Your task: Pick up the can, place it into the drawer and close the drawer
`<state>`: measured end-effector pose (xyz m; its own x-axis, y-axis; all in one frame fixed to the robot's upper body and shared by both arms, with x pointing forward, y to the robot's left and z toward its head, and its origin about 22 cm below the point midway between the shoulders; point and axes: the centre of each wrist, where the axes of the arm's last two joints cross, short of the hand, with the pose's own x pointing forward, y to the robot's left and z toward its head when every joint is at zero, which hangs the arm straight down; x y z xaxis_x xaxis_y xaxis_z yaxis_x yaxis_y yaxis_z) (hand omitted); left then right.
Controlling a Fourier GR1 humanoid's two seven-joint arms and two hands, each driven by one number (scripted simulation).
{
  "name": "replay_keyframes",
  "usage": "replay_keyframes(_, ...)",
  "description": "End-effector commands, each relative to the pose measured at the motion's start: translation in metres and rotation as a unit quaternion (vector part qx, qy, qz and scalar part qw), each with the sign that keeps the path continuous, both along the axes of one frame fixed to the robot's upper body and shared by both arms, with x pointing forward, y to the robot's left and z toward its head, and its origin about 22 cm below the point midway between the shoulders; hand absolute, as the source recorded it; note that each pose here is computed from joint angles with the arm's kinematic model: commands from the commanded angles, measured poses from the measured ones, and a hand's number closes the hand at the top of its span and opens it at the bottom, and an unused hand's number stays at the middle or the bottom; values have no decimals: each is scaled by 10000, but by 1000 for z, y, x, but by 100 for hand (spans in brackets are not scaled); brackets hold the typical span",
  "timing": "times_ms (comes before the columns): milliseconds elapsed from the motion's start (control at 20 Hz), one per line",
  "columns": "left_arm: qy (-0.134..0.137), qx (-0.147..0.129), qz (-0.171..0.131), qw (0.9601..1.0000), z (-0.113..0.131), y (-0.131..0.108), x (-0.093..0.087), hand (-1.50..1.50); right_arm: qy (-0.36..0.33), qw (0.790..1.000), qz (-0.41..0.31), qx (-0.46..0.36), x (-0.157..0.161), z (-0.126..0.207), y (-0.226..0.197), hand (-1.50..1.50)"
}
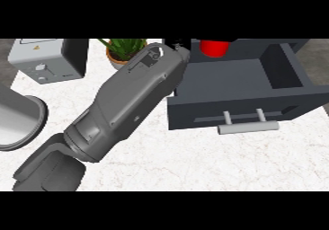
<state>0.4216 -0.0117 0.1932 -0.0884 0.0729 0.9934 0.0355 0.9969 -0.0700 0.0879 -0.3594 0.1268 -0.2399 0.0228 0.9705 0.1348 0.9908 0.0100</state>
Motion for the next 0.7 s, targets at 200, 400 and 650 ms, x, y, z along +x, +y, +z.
replay_keyframes(200,77,277,276,9992,-16,-2,-2,-150,-6,9999,86,58,8,7,2,-150)
replay_keyframes(400,174,318,460,9983,-12,0,4,-150,24,9999,77,-68,-3,2,2,-150)
replay_keyframes(650,40,345,622,9975,-23,-3,-3,-150,-85,9999,79,7,5,2,7,-150)
